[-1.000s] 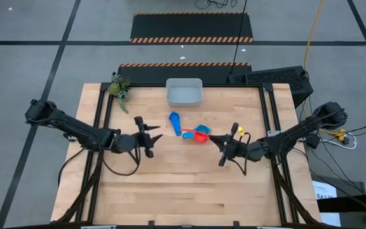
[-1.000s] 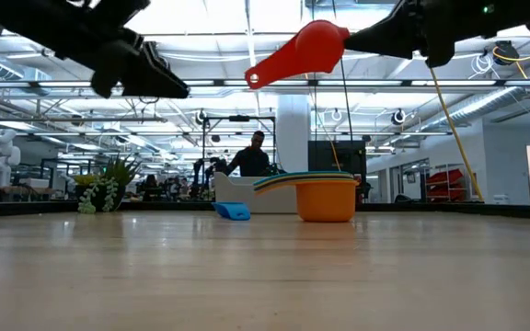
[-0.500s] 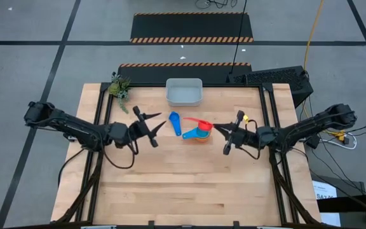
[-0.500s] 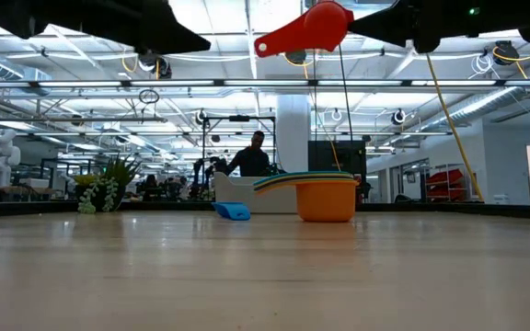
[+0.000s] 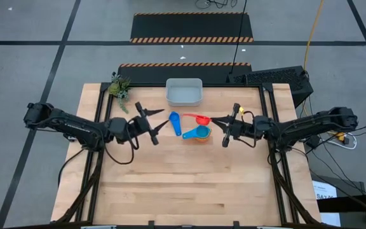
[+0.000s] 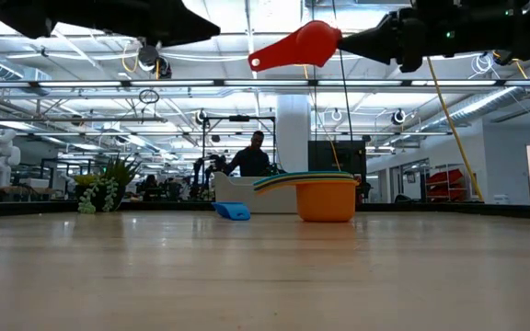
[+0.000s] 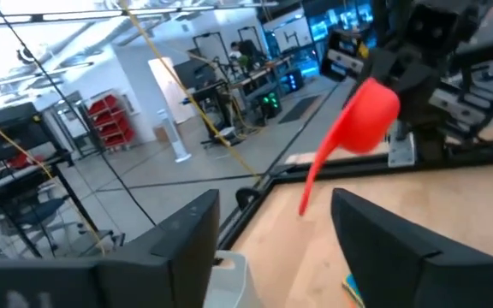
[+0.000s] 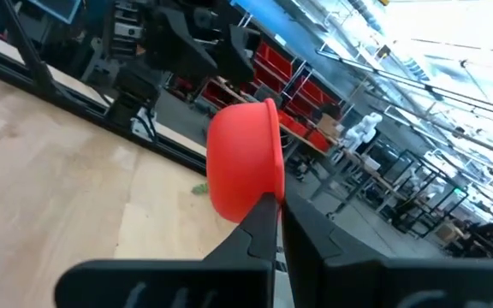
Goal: Nest measuring cups in basket
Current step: Stack the red measuring cup into the light blue measuring cup
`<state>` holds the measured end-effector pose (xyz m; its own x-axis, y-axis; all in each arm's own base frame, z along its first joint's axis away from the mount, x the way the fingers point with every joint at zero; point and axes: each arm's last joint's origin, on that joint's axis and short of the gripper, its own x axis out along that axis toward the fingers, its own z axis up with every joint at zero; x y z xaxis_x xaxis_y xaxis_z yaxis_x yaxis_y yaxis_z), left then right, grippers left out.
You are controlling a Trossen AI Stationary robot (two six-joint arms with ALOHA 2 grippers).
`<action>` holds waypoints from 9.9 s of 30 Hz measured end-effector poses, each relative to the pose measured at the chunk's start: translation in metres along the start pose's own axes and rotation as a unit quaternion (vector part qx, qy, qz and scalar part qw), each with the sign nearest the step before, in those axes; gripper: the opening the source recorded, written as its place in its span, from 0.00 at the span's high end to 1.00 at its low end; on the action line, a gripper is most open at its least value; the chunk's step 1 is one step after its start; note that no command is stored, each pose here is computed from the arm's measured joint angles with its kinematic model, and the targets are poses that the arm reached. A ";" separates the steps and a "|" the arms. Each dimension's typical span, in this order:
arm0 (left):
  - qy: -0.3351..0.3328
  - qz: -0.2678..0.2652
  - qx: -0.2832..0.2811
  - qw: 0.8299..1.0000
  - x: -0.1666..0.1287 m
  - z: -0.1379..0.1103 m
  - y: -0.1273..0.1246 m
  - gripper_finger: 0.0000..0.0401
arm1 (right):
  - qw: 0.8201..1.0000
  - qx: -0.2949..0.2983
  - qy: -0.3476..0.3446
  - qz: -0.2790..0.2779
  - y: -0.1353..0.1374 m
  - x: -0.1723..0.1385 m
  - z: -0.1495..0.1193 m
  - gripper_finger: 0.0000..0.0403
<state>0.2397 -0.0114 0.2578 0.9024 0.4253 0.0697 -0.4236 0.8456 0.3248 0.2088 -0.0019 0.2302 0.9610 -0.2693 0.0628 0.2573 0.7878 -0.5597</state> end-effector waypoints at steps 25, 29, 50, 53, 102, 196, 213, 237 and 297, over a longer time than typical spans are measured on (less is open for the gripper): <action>-0.034 0.001 0.025 0.999 0.017 0.000 -0.004 0.40 | 0.998 0.040 -0.037 -0.020 -0.007 0.000 0.006 1.00; -0.018 0.004 0.049 0.999 0.034 -0.001 -0.010 0.37 | 0.998 0.040 -0.035 -0.019 -0.006 0.000 0.005 1.00; -0.069 -0.044 0.021 0.996 0.066 0.008 -0.016 0.39 | 0.991 0.089 -0.096 -0.005 -0.010 -0.001 0.014 1.00; -0.073 -0.050 0.007 0.996 0.067 0.008 -0.013 0.45 | 0.990 0.090 -0.104 0.005 -0.009 -0.001 0.015 1.00; -0.098 -0.081 -0.002 0.992 0.063 0.014 -0.015 0.83 | 0.991 0.086 -0.104 0.005 -0.009 -0.001 0.015 1.00; 0.012 -0.150 0.437 0.887 0.086 -0.086 -0.045 0.98 | 0.960 0.219 0.144 -0.100 -0.019 -0.057 -0.002 0.44; 0.032 -0.161 0.440 0.883 0.087 -0.091 -0.041 0.98 | 0.964 0.208 0.126 -0.105 -0.022 -0.056 0.002 0.44; 0.028 -0.137 0.427 0.893 0.085 -0.084 -0.048 0.98 | 0.966 0.208 0.114 -0.107 -0.023 -0.056 0.005 0.44; 0.074 -0.093 0.472 0.873 0.098 -0.092 -0.076 0.98 | 0.967 0.208 0.099 -0.107 -0.024 -0.055 0.007 0.44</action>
<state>0.3526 -0.0043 0.1529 0.8991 0.4045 -0.1671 0.0467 0.2909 0.9556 0.1500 -0.0022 0.2463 0.8532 -0.5199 -0.0423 0.5070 0.8456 -0.1672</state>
